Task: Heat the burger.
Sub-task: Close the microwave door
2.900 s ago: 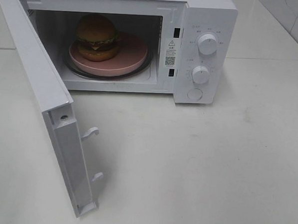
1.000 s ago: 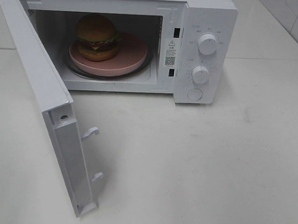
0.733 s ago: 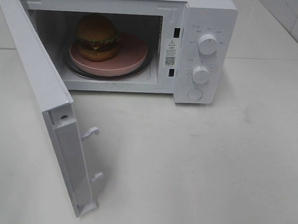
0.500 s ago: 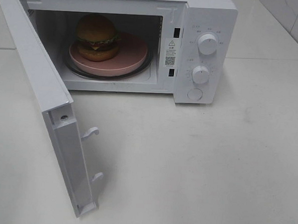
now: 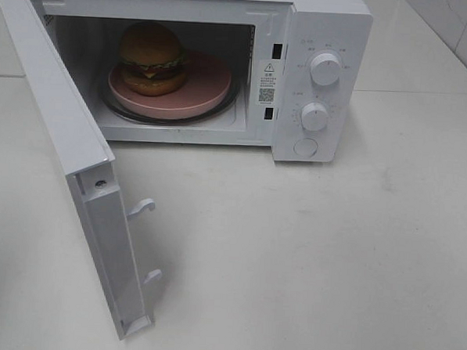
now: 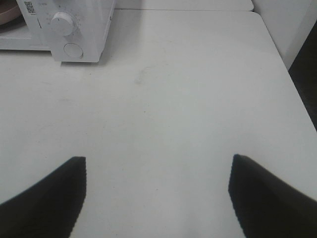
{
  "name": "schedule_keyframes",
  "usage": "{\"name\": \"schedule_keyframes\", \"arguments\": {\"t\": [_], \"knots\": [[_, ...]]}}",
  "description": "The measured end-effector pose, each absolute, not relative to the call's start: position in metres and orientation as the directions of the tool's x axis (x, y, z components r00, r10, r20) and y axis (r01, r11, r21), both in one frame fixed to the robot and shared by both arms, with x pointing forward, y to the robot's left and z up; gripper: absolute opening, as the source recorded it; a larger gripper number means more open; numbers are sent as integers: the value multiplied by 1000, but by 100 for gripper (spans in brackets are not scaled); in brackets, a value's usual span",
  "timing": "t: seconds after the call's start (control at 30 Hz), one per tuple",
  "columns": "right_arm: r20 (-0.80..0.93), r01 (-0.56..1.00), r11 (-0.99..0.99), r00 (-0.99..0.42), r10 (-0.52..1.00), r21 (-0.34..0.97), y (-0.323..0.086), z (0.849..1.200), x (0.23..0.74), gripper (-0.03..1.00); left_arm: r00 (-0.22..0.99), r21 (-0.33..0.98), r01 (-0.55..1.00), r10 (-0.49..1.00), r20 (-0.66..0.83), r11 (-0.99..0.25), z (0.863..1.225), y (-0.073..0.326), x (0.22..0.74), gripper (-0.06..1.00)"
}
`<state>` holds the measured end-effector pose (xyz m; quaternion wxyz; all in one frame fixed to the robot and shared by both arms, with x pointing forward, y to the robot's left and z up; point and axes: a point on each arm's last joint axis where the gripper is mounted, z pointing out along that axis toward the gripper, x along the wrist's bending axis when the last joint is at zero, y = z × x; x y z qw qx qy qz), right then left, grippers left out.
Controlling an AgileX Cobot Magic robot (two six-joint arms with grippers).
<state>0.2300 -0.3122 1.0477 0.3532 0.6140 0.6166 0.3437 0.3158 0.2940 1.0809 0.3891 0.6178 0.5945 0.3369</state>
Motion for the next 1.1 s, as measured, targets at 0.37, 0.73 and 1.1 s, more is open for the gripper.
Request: {"name": "schedule_keyframes", "arguments": {"t": [0.37,0.73,1.1], "knots": [[-13,514,10,3,1000,858,-312,1048,230,76,31,943,334,1000,-3,-8,1053,300,355,0],[-13,514,10,3,1000,858,-312,1048,230,76,-101,987,160,995,14,2,1005,312,355,0],[-13,514,10,3,1000,858,-312,1048,230,76,-96,972,235,995,1,21,987,312,380,0]]}}
